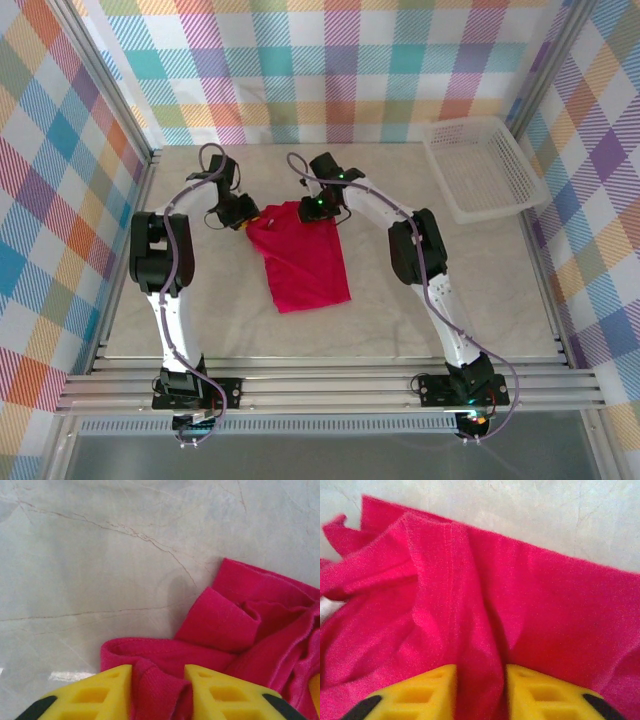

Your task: Fold the inside-out t-shirt

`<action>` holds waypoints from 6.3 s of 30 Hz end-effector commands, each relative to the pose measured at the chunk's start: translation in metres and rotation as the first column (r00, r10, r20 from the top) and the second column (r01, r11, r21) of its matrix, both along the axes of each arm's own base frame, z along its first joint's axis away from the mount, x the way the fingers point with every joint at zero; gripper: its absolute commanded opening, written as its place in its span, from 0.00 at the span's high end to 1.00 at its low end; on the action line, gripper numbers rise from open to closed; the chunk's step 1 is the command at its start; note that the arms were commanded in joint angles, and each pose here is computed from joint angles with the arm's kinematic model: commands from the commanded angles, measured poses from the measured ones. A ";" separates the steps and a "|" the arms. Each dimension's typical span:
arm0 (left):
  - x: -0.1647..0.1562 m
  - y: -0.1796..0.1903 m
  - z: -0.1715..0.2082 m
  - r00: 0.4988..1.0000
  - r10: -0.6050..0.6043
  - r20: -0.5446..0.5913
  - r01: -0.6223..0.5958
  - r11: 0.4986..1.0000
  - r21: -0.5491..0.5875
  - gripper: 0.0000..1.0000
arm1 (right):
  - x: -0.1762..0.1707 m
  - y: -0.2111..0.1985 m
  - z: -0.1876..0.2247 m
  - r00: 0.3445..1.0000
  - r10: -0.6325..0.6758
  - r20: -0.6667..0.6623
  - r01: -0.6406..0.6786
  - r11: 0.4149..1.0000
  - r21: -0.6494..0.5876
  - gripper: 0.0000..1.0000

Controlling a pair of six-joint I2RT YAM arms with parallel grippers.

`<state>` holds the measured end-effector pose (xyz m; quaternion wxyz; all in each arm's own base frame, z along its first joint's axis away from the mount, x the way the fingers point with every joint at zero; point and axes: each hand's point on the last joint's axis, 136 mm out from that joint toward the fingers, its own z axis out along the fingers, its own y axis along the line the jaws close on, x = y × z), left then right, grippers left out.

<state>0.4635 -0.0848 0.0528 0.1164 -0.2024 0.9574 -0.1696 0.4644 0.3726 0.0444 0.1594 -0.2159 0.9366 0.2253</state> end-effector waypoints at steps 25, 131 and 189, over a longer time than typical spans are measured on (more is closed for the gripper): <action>0.032 -0.055 0.069 0.984 -0.098 0.146 0.086 0.992 0.091 0.85 | -0.016 -0.063 0.081 0.961 -0.152 0.233 0.167 0.985 -0.046 1.00; -0.142 -0.050 0.059 0.838 -0.086 0.539 0.092 0.996 0.015 1.00 | -0.123 -0.049 0.086 0.988 -0.128 0.090 0.098 0.954 0.283 1.00; -0.089 0.023 0.023 0.955 0.212 0.207 -0.239 0.965 0.112 0.66 | -0.044 0.041 0.085 0.988 -0.107 -0.110 0.137 0.939 0.315 0.73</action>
